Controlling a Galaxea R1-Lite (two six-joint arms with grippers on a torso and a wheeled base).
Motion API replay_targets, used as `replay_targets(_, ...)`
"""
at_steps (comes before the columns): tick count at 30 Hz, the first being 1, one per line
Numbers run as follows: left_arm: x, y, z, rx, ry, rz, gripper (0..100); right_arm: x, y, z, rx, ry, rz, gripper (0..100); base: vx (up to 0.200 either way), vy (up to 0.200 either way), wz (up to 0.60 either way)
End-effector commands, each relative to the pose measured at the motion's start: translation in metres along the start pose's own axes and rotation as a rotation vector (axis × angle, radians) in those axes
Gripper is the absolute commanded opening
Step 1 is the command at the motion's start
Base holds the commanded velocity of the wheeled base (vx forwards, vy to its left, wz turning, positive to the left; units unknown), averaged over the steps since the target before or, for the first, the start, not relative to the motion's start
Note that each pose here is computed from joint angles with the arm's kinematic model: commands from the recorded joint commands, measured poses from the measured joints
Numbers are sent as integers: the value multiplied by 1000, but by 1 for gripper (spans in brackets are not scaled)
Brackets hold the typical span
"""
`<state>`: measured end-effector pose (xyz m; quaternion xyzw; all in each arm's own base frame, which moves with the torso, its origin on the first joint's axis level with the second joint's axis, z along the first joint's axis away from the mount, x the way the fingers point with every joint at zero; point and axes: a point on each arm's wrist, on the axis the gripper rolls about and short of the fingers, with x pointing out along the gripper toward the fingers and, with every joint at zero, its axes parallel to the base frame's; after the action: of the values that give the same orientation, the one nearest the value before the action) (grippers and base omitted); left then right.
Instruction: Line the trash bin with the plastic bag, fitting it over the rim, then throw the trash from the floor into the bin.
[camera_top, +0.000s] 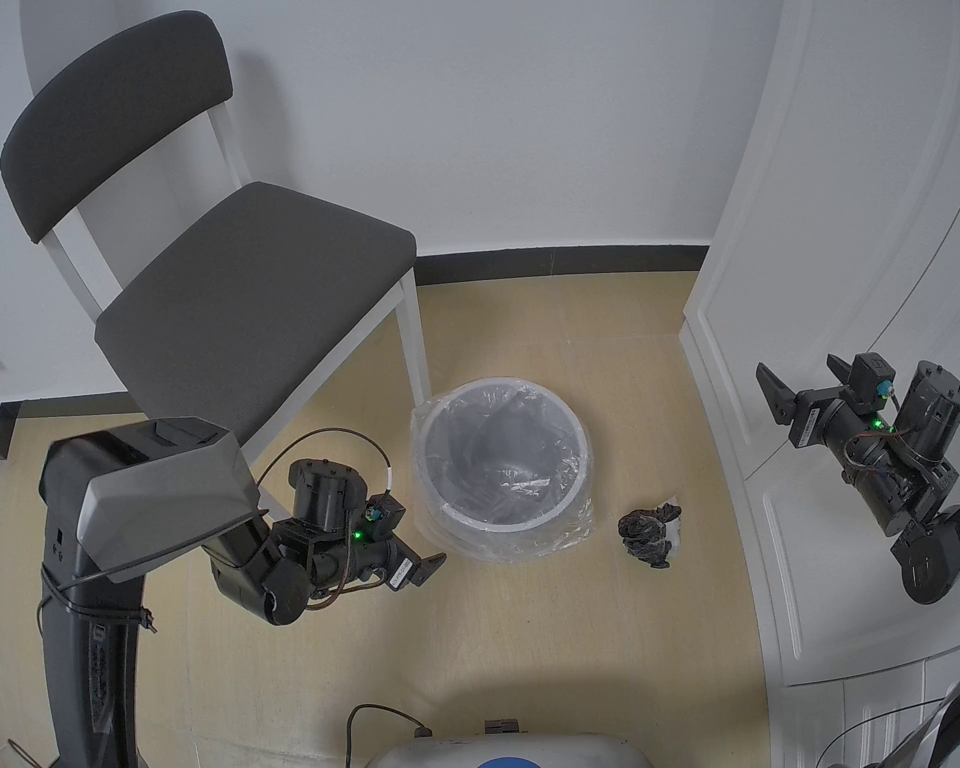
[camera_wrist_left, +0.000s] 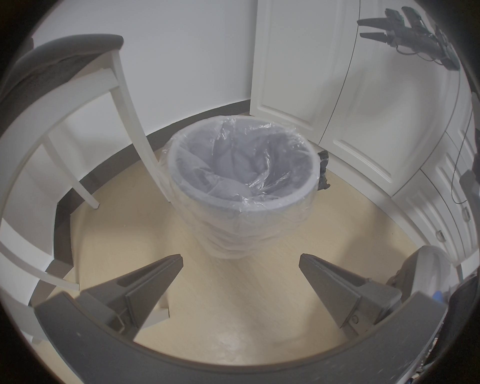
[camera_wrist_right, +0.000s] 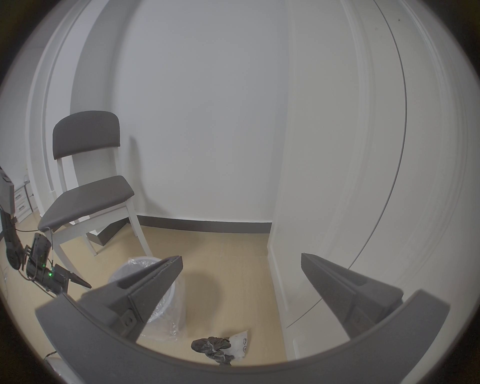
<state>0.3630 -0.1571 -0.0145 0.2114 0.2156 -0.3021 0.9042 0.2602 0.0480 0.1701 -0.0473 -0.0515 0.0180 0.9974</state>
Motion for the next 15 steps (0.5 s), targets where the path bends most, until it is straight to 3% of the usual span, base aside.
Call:
replay_targets(1, 37, 4, -8, 14, 26, -21, 100, 4, -1, -9, -22, 33, -2, 100, 0, 0, 0)
replay_targets(7, 58, 7, -12, 9, 58, -36, 100, 8, -5, -13, -26, 43, -12, 100, 0, 0, 0)
replay_targets(15, 84, 26, -17, -13, 66, -34, 100, 18, -4, -20, -32, 57, -12, 100, 0, 0, 0)
